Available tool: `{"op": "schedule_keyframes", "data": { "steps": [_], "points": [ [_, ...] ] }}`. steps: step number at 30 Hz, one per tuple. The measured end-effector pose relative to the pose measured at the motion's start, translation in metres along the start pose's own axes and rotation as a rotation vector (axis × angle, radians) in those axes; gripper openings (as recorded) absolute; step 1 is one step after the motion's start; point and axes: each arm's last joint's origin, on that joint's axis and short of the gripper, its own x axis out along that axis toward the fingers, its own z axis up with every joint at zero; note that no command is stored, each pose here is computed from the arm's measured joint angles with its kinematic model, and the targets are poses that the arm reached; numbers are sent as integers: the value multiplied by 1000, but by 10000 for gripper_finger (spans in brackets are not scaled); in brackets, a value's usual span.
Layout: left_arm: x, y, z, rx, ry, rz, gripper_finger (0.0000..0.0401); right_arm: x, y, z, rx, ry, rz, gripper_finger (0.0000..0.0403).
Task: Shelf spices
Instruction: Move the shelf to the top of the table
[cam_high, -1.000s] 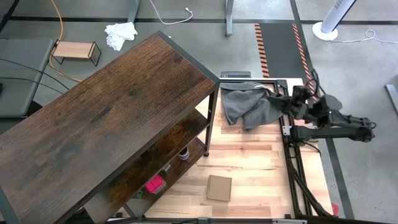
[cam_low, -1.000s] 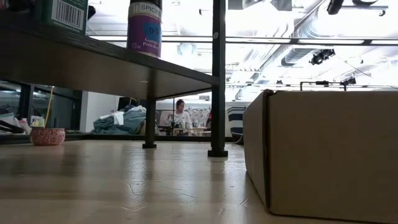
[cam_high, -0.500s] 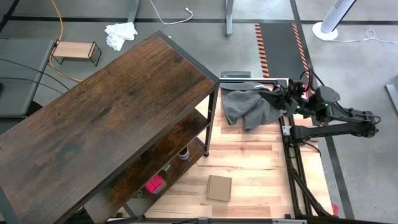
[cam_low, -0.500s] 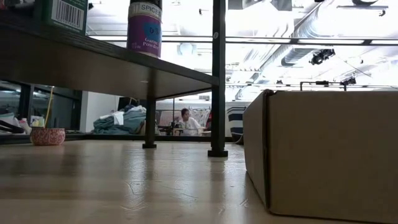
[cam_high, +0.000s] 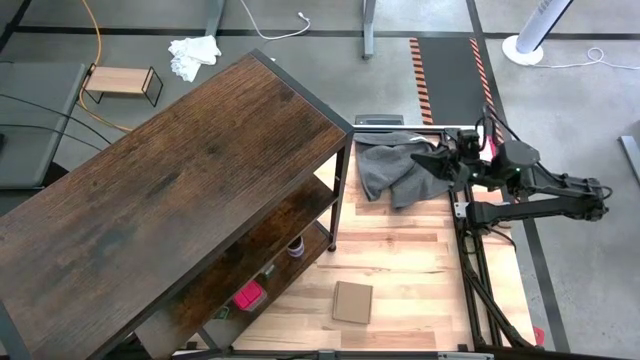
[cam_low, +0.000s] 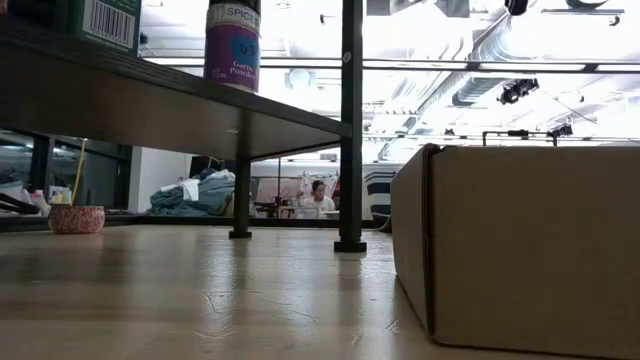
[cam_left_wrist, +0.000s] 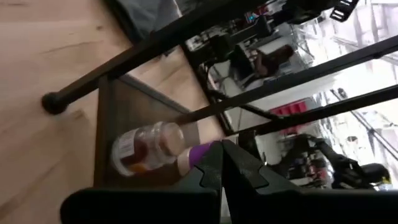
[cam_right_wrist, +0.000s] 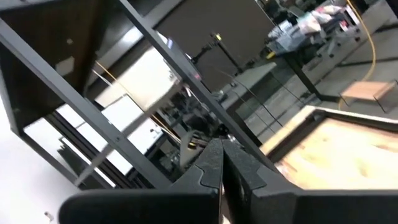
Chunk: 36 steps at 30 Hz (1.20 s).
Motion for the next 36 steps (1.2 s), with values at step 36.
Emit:
{"op": "schedule_keyframes", "data": {
  "steps": [36],
  "points": [
    [133,19,29,-210,-218,-158,0,-1,-7,-11,-12,140,-34,0]
  ]
}}
